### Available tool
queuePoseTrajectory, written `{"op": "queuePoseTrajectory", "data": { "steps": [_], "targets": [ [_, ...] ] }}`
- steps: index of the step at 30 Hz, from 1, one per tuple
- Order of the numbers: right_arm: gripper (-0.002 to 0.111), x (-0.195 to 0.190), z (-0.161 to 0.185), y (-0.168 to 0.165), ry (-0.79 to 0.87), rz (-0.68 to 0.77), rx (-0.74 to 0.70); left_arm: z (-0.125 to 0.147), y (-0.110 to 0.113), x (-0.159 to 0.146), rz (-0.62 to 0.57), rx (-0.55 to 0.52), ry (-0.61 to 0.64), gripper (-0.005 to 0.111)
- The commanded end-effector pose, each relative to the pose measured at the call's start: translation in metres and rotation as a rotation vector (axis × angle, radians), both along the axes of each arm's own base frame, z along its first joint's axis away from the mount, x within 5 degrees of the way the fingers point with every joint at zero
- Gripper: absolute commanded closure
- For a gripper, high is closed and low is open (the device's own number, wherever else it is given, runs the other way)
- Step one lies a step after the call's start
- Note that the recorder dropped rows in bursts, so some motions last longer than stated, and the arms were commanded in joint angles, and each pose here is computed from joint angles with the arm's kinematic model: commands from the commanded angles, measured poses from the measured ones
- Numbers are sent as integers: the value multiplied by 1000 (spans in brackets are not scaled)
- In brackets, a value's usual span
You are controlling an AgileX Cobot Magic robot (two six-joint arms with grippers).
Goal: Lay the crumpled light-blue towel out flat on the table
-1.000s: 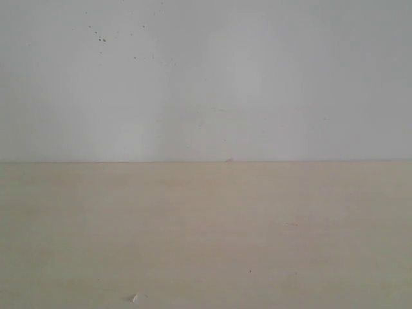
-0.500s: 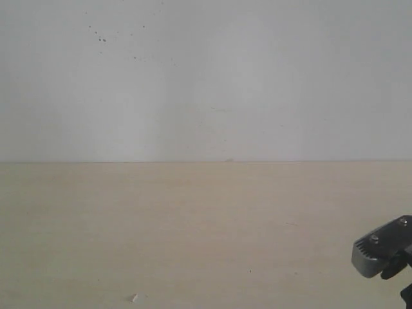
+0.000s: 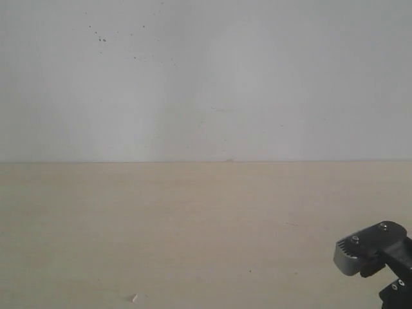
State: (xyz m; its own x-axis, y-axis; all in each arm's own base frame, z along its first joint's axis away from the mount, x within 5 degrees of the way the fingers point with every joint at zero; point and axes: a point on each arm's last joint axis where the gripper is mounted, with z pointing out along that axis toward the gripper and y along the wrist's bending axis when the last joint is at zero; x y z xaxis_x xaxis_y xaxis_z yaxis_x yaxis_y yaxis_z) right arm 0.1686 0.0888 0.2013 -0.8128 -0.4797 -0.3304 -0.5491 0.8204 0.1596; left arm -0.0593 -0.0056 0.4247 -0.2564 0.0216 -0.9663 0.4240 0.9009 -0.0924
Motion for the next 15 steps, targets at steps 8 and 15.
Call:
{"op": "queuePoseTrajectory", "data": {
  "steps": [8,15],
  "targets": [
    [61,-8,4,12,61,78,139,1,1,-1,2,5,-17,103],
    [61,-6,5,13,37,77,148,1,1,-1,2,5,-17,103]
  ]
}}
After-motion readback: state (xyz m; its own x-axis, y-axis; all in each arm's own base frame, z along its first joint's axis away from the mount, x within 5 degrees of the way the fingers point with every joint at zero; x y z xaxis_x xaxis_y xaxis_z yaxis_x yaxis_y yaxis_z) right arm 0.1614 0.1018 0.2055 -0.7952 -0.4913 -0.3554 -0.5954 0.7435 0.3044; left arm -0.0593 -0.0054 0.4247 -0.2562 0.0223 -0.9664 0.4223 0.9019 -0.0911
